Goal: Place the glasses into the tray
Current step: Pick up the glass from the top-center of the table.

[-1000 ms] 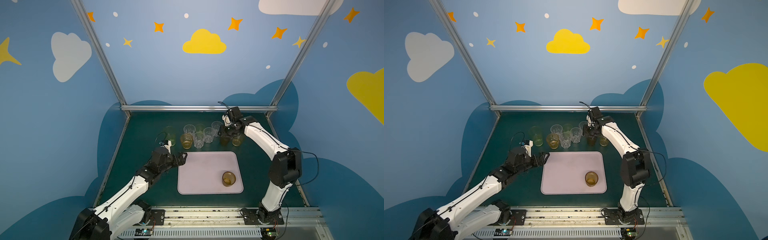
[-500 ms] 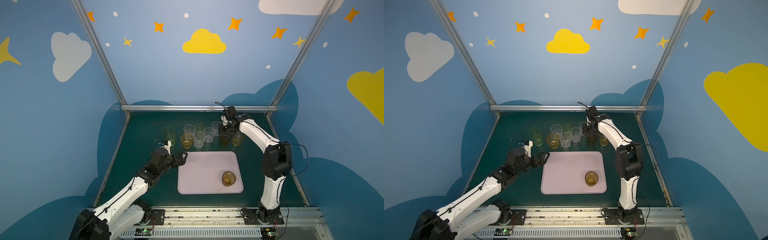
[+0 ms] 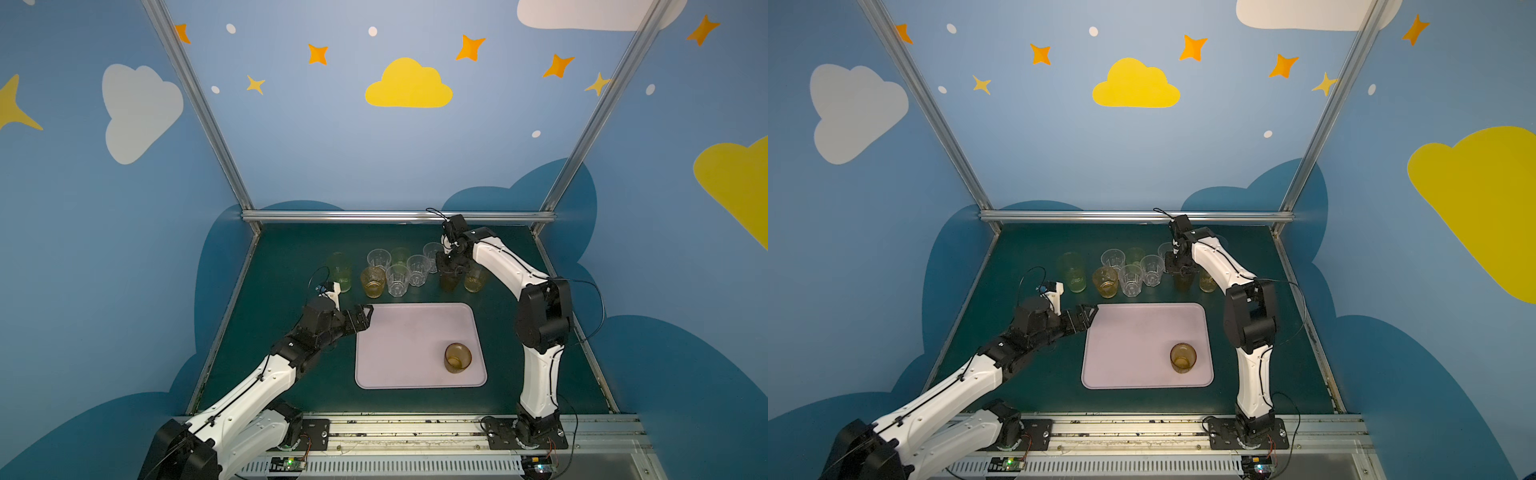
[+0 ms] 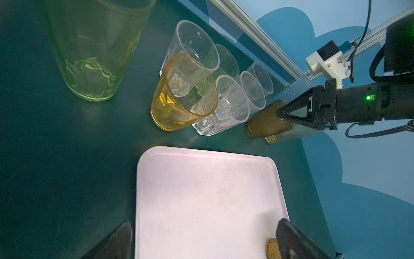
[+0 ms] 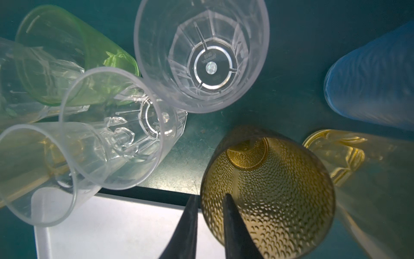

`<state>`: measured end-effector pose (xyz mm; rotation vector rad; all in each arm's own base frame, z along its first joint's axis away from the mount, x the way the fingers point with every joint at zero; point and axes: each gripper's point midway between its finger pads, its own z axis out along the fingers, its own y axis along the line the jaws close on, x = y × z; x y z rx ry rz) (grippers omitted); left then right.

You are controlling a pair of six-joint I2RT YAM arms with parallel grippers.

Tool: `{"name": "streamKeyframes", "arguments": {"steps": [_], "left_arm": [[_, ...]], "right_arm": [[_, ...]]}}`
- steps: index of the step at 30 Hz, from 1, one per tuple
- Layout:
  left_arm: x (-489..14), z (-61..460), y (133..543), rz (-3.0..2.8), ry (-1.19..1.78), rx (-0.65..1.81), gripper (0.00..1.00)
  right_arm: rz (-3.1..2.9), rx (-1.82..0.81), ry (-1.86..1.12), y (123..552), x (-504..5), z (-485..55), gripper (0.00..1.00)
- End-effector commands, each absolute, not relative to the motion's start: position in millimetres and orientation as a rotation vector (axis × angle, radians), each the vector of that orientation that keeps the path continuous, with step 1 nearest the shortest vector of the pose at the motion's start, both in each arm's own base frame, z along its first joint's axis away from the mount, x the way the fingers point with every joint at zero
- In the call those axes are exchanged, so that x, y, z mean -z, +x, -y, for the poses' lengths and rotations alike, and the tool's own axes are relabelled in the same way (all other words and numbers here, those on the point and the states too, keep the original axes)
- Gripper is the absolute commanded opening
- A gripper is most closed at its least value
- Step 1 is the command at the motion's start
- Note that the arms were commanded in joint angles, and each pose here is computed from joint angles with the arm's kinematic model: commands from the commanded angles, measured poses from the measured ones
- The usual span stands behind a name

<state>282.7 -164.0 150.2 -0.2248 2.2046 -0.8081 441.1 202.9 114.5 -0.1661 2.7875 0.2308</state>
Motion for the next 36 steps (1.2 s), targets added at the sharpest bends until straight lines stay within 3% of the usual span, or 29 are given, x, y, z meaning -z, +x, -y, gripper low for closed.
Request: {"name": "streamKeyframes", "arguments": {"steps": [1, 12, 25, 36], "left_arm": [[-150.1, 160.2, 283.3, -2.195, -0.236, 0.792, 1.0], [-146.6, 157.8, 283.4, -2.201, -0.25, 0.778, 1.0], [-146.8, 156.3, 281.9, -2.199, -0.251, 0.773, 1.0], [-150.2, 149.0, 279.7, -2.175, -0.264, 0.748, 1.0]], "right_arm": [[-2.814, -0.203, -0.174, 443.0, -106.5, -200.0, 0.19], [-2.835, -0.197, -0.162, 447.8, -96.4, -204.5, 0.14], [-2.839, -0.27, -0.134, 443.1, -105.2, -212.9, 0.0], [-2.794, -0.295, -0.144, 429.1, -133.9, -216.8, 0.0]]}}
